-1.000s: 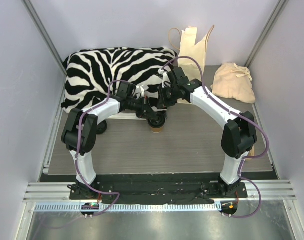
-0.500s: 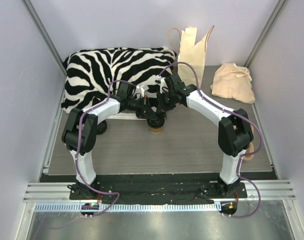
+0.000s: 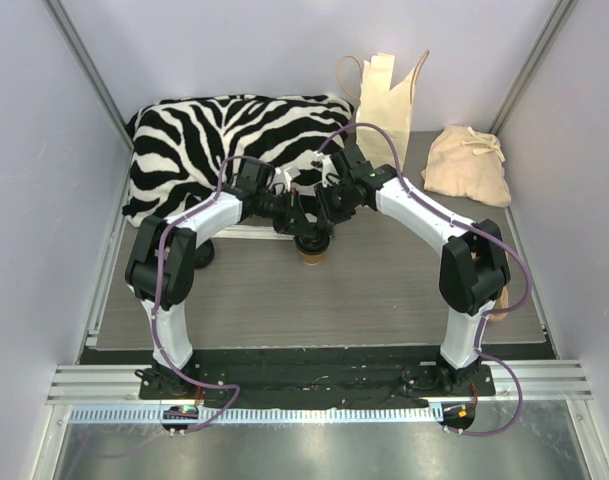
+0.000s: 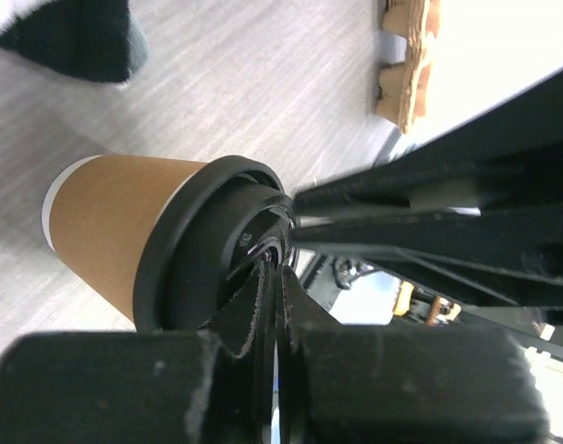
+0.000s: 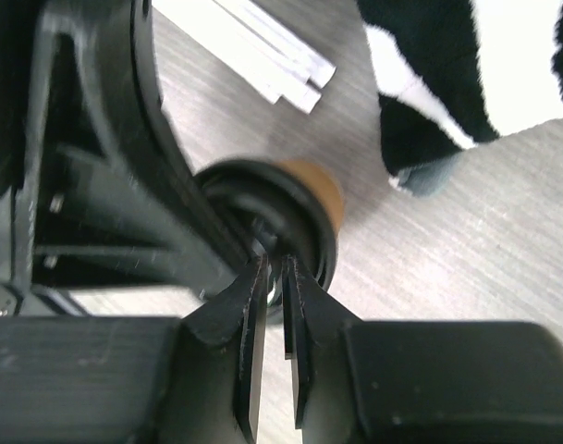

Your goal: Pack the takeout coffee

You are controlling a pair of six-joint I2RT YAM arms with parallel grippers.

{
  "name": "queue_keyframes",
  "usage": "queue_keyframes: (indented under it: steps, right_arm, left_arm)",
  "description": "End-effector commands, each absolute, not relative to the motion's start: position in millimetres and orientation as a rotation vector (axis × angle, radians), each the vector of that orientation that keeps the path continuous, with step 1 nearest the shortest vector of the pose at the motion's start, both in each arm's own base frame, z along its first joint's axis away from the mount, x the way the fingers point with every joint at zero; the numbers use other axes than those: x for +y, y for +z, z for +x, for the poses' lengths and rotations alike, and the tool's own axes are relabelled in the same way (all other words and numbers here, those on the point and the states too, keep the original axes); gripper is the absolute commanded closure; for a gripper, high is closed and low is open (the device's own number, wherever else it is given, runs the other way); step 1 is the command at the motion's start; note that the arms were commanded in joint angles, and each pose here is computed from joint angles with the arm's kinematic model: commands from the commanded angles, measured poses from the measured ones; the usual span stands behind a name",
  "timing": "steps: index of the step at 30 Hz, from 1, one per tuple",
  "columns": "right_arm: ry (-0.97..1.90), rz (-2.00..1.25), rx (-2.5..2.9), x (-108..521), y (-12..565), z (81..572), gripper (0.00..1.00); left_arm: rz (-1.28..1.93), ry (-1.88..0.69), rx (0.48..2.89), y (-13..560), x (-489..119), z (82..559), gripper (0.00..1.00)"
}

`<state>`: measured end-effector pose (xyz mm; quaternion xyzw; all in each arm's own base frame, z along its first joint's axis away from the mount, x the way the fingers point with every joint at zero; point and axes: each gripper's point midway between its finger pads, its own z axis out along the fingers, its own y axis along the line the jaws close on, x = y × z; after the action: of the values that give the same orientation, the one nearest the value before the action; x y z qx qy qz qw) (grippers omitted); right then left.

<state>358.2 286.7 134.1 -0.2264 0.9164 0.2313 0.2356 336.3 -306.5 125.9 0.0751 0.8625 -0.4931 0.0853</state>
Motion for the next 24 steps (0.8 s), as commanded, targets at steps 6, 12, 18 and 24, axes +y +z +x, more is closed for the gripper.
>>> queue_keyframes:
  steps: [6, 12, 18, 24]
  right_arm:
    - [0.766, -0.617, 2.46, 287.6, 173.2, 332.2, 0.8]
    - [0.797, -0.599, 2.492, 292.0, 156.4, 331.0, 0.8]
    - [0.82, -0.588, 2.533, 295.6, 138.2, 332.1, 0.81]
    - [0.812, -0.572, 2.581, 291.7, 120.6, 330.1, 0.83]
  left_arm:
    - [0.301, -1.303, 2.379, 209.1, -293.3, 343.7, 0.79]
    - [0.367, -0.962, 2.435, 198.4, -256.3, 339.7, 0.71]
    - [0.468, -0.73, 2.511, 172.8, -245.6, 344.3, 0.69]
    - [0.563, -0.634, 2.496, 162.2, -256.1, 352.4, 0.72]
